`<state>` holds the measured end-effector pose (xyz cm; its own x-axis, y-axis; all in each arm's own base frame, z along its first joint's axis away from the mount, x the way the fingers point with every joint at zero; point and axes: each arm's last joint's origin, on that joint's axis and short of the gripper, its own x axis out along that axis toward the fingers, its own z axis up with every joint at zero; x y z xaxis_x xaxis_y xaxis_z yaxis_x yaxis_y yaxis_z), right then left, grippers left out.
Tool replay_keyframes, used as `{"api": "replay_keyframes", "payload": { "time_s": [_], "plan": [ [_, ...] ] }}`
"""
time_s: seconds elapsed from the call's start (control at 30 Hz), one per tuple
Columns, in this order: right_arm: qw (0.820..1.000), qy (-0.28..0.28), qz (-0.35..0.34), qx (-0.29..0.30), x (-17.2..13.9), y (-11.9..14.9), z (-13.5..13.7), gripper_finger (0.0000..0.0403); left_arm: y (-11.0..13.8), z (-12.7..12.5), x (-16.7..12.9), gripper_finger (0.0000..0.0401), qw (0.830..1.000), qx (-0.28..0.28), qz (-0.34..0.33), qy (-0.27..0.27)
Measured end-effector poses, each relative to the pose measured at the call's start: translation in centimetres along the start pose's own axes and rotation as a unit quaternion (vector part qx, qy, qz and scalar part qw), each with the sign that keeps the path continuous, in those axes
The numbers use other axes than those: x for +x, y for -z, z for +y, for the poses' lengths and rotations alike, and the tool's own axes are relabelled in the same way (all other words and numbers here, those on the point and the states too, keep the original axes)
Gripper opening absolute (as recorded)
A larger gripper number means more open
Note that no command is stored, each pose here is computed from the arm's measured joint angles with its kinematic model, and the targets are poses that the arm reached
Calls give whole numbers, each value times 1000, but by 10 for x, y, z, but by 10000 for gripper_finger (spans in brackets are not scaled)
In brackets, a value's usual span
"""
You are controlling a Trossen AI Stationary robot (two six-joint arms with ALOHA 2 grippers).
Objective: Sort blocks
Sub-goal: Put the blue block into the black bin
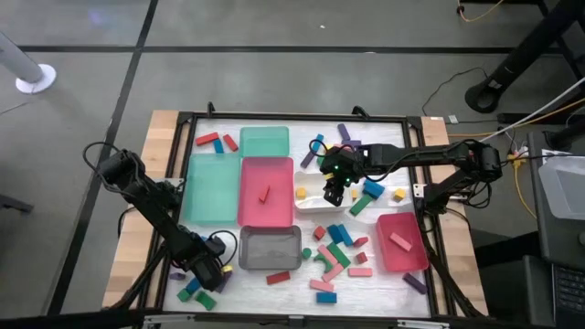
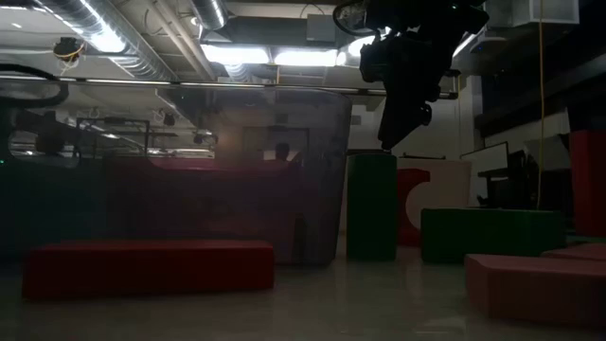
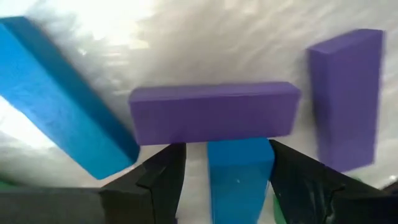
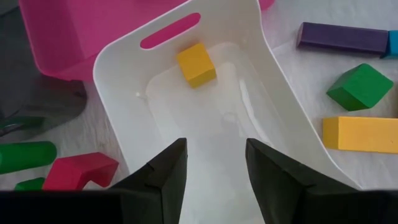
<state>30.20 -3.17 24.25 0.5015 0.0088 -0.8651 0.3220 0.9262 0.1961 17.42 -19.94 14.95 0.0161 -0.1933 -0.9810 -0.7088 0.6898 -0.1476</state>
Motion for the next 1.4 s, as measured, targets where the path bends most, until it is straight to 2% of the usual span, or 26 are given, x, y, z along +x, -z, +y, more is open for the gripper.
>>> {"api": "replay_keyframes", "payload": {
  "time_s": [0.13,0.3,0.63,0.93,1.07,1.17,1.23,1.3,1.4],
  "plan": [
    [1000,0,0,0,0,0,0,166,0,0,0,186,1000,2,0,0],
    [1000,0,0,0,0,0,0,166,0,0,0,114,1000,9,2,0],
    [1000,0,0,0,0,0,0,166,0,-7,-4,114,1000,-1,3,25],
    [1000,0,-1,0,0,0,0,166,-3,-18,-44,114,994,8,-15,107],
    [1000,0,-1,0,0,0,0,166,-12,-17,-66,114,985,11,-69,160],
    [1000,0,-1,0,0,0,0,166,-21,-14,-82,114,972,10,-136,192],
    [1000,0,-1,0,0,0,0,166,-28,-14,-90,114,957,10,-204,208],
    [1000,0,0,0,0,0,0,166,-36,-16,-96,114,934,9,-281,218],
    [1000,-22,6,0,0,0,1,166,-50,-20,-98,114,910,19,-359,208]
  ]
}}
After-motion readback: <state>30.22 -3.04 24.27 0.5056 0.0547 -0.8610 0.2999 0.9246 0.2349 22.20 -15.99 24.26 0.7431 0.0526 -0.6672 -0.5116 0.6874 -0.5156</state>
